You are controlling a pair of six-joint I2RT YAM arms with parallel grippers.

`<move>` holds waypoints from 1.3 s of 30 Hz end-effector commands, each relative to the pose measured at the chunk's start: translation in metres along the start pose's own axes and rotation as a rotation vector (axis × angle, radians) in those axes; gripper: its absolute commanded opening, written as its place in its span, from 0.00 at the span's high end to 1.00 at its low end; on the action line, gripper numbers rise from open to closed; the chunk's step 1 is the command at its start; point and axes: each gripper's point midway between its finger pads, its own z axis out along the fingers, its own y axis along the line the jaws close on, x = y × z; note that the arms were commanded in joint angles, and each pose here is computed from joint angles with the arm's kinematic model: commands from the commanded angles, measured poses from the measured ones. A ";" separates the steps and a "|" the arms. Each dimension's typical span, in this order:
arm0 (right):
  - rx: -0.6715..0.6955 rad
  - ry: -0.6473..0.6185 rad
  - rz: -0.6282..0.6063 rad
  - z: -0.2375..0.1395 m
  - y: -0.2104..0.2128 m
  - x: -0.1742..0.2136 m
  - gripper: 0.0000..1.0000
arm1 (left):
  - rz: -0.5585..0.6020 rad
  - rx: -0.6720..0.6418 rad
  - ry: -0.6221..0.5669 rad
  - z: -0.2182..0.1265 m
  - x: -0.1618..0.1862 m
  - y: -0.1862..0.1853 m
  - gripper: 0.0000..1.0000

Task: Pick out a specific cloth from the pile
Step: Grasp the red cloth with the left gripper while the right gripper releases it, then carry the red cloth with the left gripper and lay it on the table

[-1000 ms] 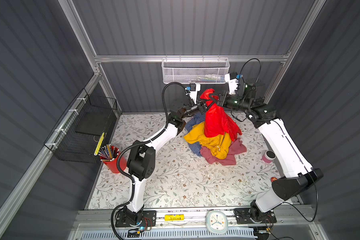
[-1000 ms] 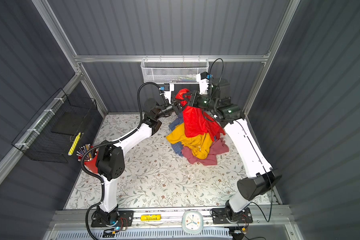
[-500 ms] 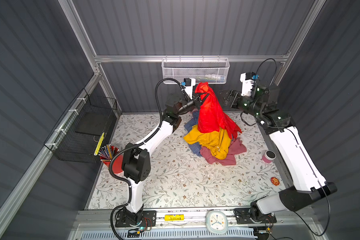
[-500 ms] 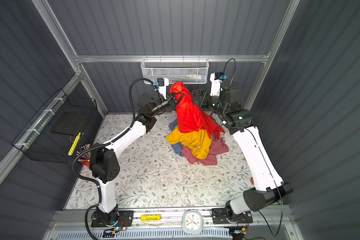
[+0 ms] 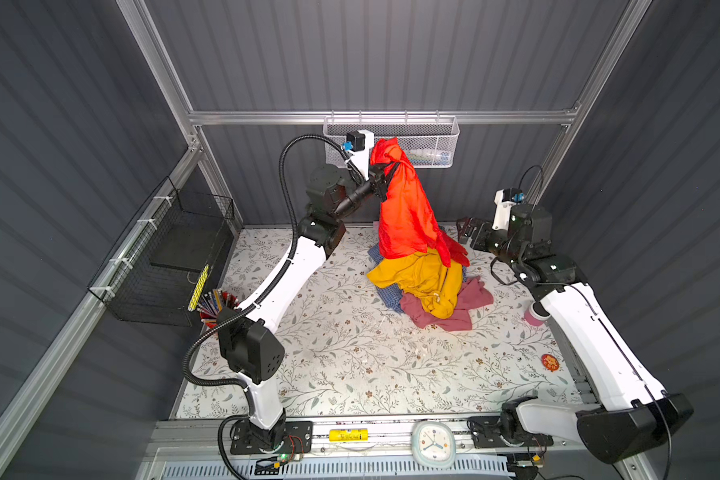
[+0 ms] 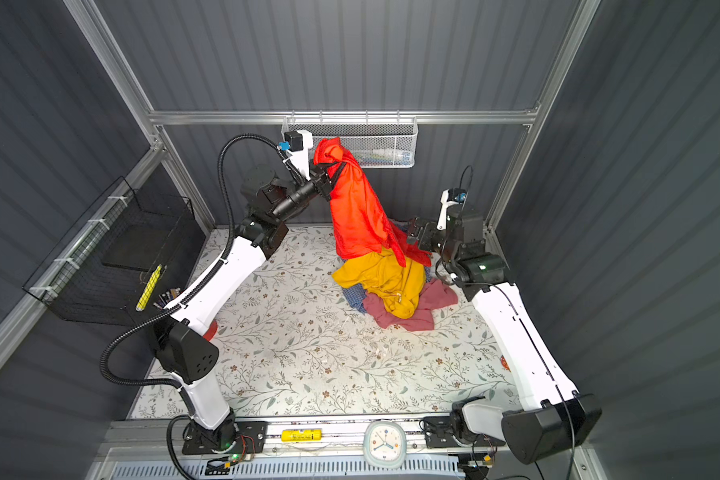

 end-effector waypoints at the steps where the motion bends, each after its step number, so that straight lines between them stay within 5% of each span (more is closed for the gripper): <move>1: 0.020 -0.057 0.026 -0.004 -0.012 -0.003 0.01 | 0.091 -0.112 -0.044 -0.019 -0.043 0.023 1.00; 18: 0.017 -0.008 0.069 0.010 -0.023 0.022 0.01 | 0.328 -0.621 0.099 -0.099 -0.064 0.160 1.00; 28: 0.006 -0.004 0.065 0.008 -0.022 0.023 0.01 | 0.337 -0.832 0.397 -0.145 0.035 0.247 1.00; 39: -0.025 0.011 0.078 0.011 -0.016 0.025 0.01 | 0.106 -0.798 0.531 -0.190 0.114 0.217 1.00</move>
